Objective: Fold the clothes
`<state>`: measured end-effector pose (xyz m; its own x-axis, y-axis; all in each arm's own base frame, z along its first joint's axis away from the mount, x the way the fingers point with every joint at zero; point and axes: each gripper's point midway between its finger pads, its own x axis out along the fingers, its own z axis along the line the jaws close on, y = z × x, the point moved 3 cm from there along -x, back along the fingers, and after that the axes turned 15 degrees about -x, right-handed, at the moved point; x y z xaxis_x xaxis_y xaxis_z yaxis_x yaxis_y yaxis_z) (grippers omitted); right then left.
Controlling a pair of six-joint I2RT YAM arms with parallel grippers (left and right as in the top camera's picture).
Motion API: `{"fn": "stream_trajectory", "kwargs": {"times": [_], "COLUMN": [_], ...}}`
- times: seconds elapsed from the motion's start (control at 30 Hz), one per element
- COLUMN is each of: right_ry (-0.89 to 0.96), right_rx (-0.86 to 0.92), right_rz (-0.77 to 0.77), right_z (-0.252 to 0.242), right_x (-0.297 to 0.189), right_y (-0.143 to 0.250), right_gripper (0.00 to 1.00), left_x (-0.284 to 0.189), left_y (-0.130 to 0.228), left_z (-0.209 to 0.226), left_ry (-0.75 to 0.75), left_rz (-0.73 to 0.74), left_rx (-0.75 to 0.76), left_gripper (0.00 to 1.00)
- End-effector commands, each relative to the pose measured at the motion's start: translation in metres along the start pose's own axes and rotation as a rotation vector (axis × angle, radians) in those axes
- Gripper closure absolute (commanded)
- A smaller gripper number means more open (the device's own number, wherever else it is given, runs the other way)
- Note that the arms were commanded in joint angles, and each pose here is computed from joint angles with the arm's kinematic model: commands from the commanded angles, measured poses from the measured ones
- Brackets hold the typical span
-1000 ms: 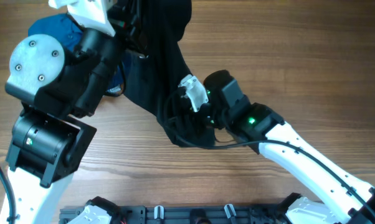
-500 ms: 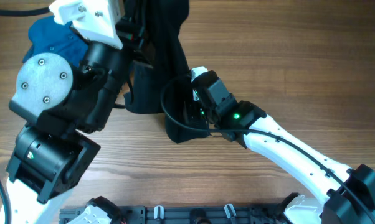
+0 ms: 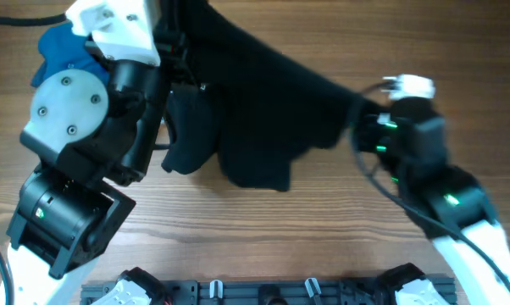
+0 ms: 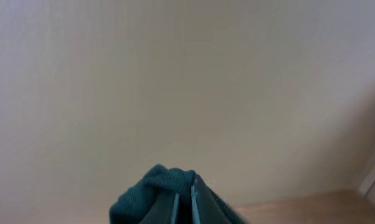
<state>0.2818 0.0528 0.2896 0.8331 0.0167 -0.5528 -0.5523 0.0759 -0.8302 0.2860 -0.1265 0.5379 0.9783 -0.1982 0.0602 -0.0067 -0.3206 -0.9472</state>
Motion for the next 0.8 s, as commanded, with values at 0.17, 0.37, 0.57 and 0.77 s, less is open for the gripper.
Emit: {"fn": "stream_trajectory", "kwargs": {"times": [0.17,0.37,0.57,0.77], "right_ry": [0.149,0.244,0.334,0.400], "right_rx": [0.136,0.237,0.203,0.139], "right_rz": [-0.324,-0.379,-0.305,-0.043], "right_z": [-0.064,-0.082,-0.095,-0.095], "right_x": [-0.114,-0.209,-0.235,-0.170], "right_y": [-0.066,-0.087,-0.068,-0.059], "right_gripper": [0.96,0.96,0.96,0.95], "left_x": [-0.022,-0.073,-0.104,-0.058], "left_y": [0.005,-0.023,-0.034,0.004], "left_z": [-0.004,-0.033,-0.019,-0.023], "left_ry": [-0.004,0.119,0.043,-0.131], "left_rz": [0.063,-0.002,-0.009,0.065], "left_rx": [0.123,0.130,0.108,0.202], "left_gripper": [0.95,0.96,0.96,0.96]}}
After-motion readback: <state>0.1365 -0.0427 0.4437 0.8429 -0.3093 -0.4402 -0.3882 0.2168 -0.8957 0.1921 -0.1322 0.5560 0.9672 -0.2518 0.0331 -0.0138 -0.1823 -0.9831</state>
